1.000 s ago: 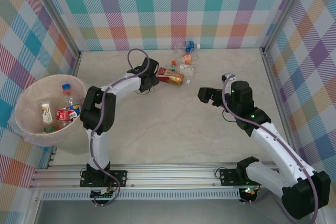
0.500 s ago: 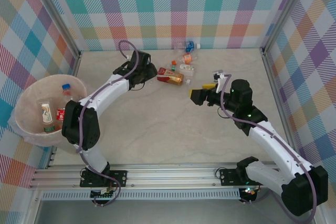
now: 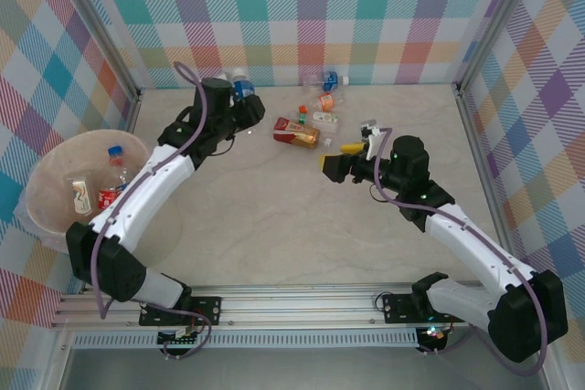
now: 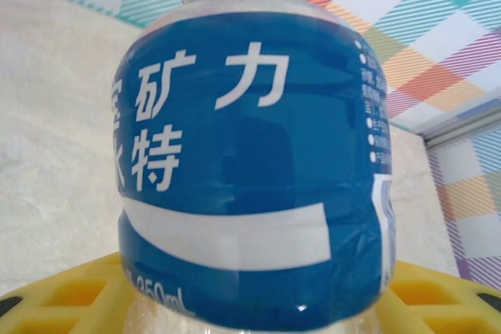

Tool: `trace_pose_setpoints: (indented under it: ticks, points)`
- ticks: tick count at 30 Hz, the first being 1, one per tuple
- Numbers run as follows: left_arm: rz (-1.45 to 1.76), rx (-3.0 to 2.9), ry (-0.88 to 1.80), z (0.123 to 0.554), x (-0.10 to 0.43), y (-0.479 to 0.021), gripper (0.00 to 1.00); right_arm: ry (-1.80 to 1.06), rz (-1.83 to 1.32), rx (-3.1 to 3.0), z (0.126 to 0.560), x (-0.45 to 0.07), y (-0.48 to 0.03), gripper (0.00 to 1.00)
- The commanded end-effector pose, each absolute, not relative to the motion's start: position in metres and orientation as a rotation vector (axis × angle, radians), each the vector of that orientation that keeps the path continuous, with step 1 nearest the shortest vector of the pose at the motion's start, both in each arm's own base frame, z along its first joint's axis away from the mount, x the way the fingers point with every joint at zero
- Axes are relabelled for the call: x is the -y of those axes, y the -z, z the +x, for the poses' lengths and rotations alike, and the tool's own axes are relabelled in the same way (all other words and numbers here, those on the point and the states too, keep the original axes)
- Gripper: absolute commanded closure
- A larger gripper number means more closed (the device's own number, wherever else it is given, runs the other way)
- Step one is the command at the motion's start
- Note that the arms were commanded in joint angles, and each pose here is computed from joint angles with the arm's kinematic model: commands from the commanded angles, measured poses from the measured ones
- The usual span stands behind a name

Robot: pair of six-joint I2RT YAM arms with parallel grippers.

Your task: Put the plastic bottles in the bin

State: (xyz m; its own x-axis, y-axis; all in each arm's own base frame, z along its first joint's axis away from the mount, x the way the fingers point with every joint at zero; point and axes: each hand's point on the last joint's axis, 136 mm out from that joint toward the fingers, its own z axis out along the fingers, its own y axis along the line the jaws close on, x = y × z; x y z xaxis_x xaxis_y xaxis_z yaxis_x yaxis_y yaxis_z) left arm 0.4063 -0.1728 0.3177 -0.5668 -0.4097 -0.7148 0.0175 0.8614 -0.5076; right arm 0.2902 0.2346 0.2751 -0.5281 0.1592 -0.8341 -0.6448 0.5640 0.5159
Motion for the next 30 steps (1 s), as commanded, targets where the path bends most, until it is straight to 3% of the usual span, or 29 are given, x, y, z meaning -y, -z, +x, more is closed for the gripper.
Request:
trace_pose_setpoints:
  ticks: [1, 15, 23, 30]
  points:
    - [-0.174, -2.037, 0.581, 0.386, 0.167, -0.362, 0.46, -1.118, -0.421, -1.819, 0.29, -0.242, -0.288, 0.0]
    - [-0.294, -1.881, 0.137, 0.299, 0.053, -0.441, 0.45, -1.075, -0.359, -1.863, 0.309, -0.241, -0.28, 0.0]
    - [-0.511, -1.835, -0.226, 0.253, -0.022, -0.44, 0.43, -1.093, -0.339, -1.879, 0.318, -0.247, -0.277, 0.0]
    - [-0.686, -1.82, -0.362, 0.218, -0.06, -0.429, 0.4, -1.123, -0.334, -1.891, 0.324, -0.252, -0.279, 0.0]
